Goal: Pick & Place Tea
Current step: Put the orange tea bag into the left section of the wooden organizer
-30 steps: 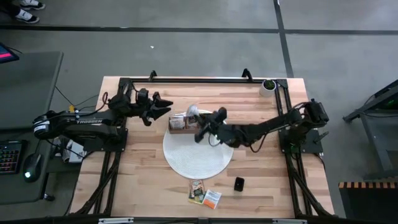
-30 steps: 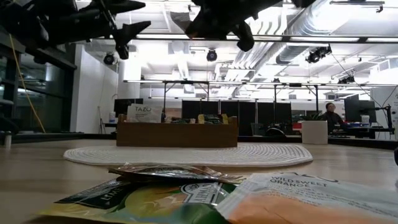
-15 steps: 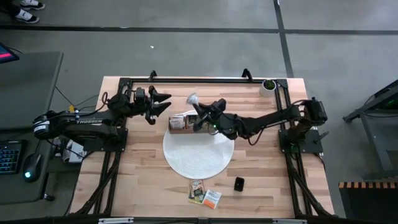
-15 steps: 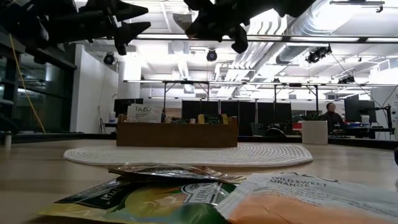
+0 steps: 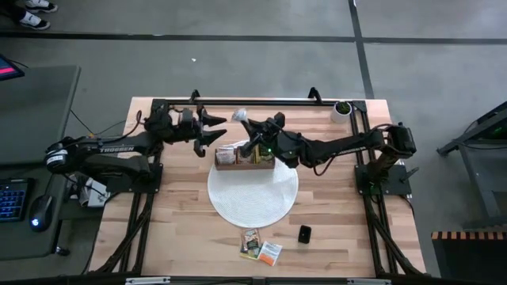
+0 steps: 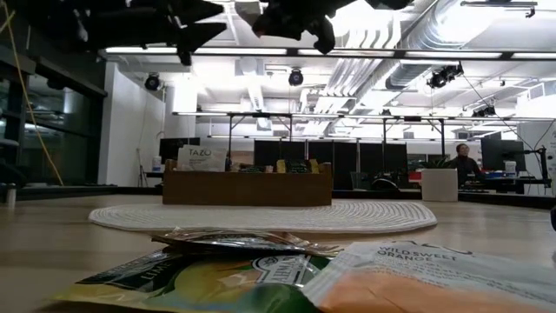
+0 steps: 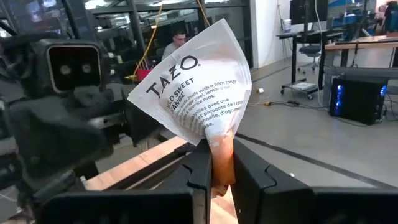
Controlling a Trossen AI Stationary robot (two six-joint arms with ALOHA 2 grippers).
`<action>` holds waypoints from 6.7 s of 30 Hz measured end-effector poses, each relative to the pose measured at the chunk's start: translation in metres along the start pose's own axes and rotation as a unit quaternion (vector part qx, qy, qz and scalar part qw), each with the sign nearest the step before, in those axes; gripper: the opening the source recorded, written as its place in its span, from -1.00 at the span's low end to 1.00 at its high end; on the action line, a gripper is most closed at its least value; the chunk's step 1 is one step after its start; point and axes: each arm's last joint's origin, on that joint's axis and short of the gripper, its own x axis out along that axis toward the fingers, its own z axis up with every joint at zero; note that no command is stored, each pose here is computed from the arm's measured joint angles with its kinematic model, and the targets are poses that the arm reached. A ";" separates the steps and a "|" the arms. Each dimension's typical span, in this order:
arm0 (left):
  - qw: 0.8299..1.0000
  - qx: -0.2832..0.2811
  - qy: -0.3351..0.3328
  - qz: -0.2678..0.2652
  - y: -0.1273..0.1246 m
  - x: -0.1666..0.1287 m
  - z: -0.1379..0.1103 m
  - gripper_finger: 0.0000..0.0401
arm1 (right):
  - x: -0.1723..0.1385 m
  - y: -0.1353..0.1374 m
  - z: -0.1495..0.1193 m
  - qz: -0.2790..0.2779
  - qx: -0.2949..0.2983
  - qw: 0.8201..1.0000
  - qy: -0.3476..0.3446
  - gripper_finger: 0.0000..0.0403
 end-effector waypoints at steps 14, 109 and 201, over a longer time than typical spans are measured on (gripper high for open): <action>0.998 0.046 0.049 0.001 0.006 0.031 0.014 -0.04 | 0.006 -0.007 0.002 -0.011 -0.005 1.000 0.000 -0.85; 0.923 0.029 0.367 -0.108 -0.004 0.013 -0.008 -1.00 | -0.065 -0.025 0.046 0.117 -0.067 0.973 0.187 -0.01; 0.842 0.186 0.505 0.048 -0.012 0.021 -0.052 -0.01 | -0.072 -0.026 0.034 0.136 -0.073 0.956 0.251 0.01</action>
